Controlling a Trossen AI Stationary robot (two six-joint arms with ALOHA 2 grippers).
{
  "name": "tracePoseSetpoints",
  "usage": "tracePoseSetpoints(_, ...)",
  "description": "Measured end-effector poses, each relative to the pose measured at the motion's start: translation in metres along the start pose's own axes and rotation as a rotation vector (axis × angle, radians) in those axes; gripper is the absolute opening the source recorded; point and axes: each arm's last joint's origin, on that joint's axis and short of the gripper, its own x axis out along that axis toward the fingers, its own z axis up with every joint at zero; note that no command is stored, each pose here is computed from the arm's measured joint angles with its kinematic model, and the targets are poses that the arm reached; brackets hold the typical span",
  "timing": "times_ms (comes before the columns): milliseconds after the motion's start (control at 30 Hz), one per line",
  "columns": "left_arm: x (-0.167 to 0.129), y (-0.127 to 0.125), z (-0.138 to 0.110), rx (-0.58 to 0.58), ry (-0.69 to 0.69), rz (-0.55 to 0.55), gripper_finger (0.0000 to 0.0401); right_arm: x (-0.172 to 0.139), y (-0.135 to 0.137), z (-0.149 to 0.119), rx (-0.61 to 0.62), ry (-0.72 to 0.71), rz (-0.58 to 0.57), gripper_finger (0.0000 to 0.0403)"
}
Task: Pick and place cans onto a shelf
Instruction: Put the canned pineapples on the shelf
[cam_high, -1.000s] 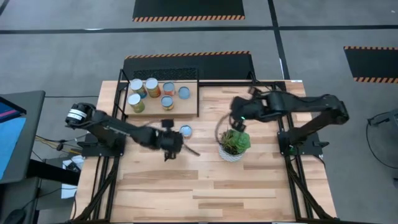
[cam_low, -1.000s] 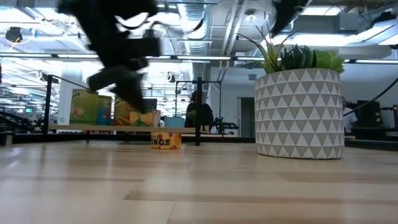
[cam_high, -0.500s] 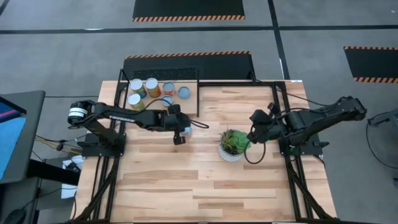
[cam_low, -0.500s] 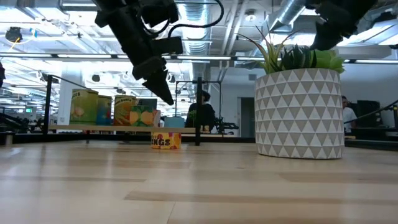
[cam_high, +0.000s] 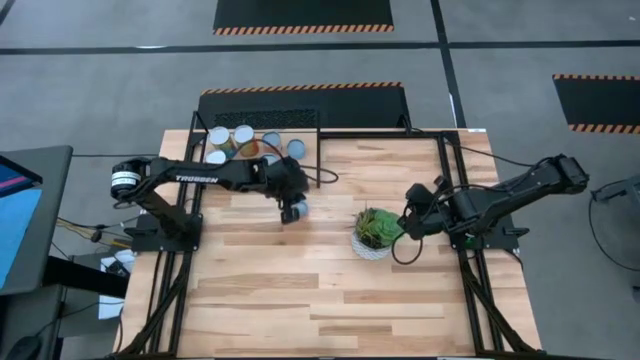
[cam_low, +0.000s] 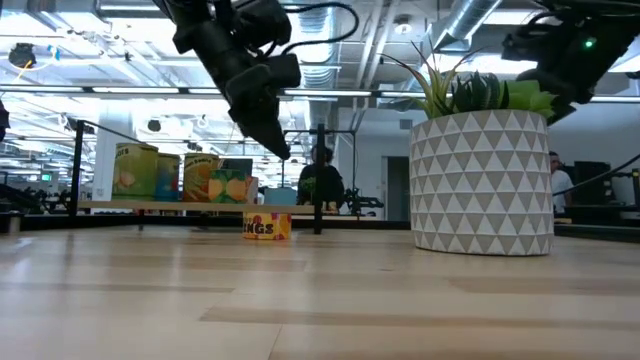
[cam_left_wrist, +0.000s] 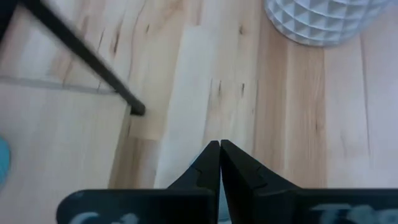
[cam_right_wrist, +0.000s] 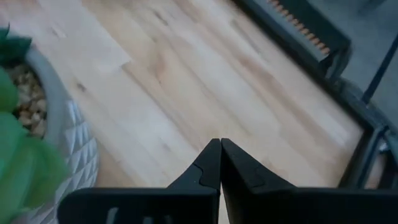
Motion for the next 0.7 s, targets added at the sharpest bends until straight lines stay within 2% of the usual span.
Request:
tracePoseSetpoints(100, 0.000, 0.003, -0.001, -0.087, 0.010, -0.009, 0.0000, 0.001, 0.001, -0.002, 0.000, 0.023, 0.016, 0.0028)
tracePoseSetpoints(200, 0.002, -0.004, -0.003, -0.120, 0.035, -0.021, 0.0000, 0.001, 0.001, -0.001, -0.004, 0.021, 0.018, 0.0028)
tracePoseSetpoints(400, 0.009, -0.016, -0.004, -0.078, 0.048, -0.014, 0.0000, 0.001, 0.000, -0.002, -0.012, 0.029, 0.013, 0.0028)
tracePoseSetpoints(567, 0.029, -0.017, -0.010, -0.074, 0.157, -0.043, 0.0000, 0.001, -0.001, -0.003, -0.023, 0.036, 0.006, 0.0028)
tracePoseSetpoints(700, 0.030, -0.017, -0.001, -0.090, 0.188, -0.042, 0.0000, 0.001, -0.001, -0.003, -0.024, 0.036, 0.006, 0.0028)
